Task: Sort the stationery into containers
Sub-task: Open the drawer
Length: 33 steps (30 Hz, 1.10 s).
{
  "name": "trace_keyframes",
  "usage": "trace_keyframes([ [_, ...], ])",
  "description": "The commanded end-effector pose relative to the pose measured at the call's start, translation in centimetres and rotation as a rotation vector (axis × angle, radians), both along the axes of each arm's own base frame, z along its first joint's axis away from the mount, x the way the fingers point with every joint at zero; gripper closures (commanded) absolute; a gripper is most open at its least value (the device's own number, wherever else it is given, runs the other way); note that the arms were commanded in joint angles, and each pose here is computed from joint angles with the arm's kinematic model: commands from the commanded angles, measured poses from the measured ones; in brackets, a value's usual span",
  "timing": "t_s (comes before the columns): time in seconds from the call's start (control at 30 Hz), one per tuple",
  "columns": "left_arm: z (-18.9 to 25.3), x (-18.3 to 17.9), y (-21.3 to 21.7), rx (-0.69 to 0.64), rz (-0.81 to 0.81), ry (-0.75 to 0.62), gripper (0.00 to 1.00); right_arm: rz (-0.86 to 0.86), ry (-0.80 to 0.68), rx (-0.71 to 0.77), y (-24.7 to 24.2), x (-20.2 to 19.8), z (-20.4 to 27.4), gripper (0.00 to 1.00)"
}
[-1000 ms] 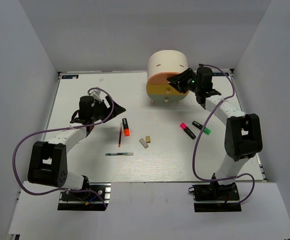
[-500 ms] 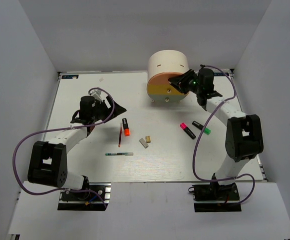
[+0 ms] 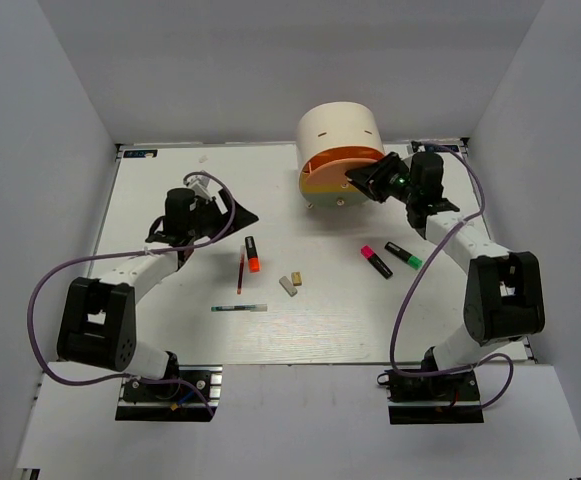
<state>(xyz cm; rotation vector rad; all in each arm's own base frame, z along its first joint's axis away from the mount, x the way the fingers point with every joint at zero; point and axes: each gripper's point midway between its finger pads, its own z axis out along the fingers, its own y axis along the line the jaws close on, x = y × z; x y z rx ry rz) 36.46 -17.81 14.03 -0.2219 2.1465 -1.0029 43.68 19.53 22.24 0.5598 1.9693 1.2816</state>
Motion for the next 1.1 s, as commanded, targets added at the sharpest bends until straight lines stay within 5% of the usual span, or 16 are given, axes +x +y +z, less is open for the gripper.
trace_keyframes([
  [0.0, 1.2, 0.6, -0.7, 0.007, -0.025, -0.038, 0.11, 0.020, -0.023, -0.015, -0.6, -1.4, 0.5, 1.00],
  [0.23, -0.1, 0.3, -1.3, 0.032, -0.026, 0.007, 0.11, 0.024, 0.004, -0.016, -0.8, -3.3, -0.6, 1.00],
  [0.3, -0.4, 0.2, -1.6, 0.048, -0.032, 0.014, 0.11, 0.023, -0.007, -0.012, -0.7, -3.4, -0.5, 0.86],
  [0.37, -1.0, 0.2, -1.6, 0.071, -0.027, 0.032, 0.11, 0.026, -0.018, -0.005, -0.7, -3.4, -0.2, 0.58],
  [0.43, -1.1, 0.2, -1.3, 0.091, -0.022, 0.039, 0.11, 0.028, -0.034, -0.002, -0.8, -3.3, -0.1, 0.41],
  [0.5, -1.3, 0.2, -1.3, 0.115, -0.014, 0.042, 0.11, 0.033, -0.058, 0.000, -0.6, -3.4, 0.2, 0.27],
  [0.6, -2.0, 0.1, -0.6, 0.161, -0.004, 0.060, 0.13, 0.030, -0.067, -0.005, -0.8, -3.4, 0.0, 0.21],
  [0.8, -3.2, -1.1, 0.5, 0.276, -0.025, 0.091, 0.22, 0.079, -0.120, -0.016, -0.5, -4.8, 0.6, 0.26],
  [1.07, -5.8, -2.1, 1.3, 0.380, -0.036, 0.183, 0.38, 0.174, -0.242, -0.128, -0.6, -8.0, -0.1, 0.58],
])
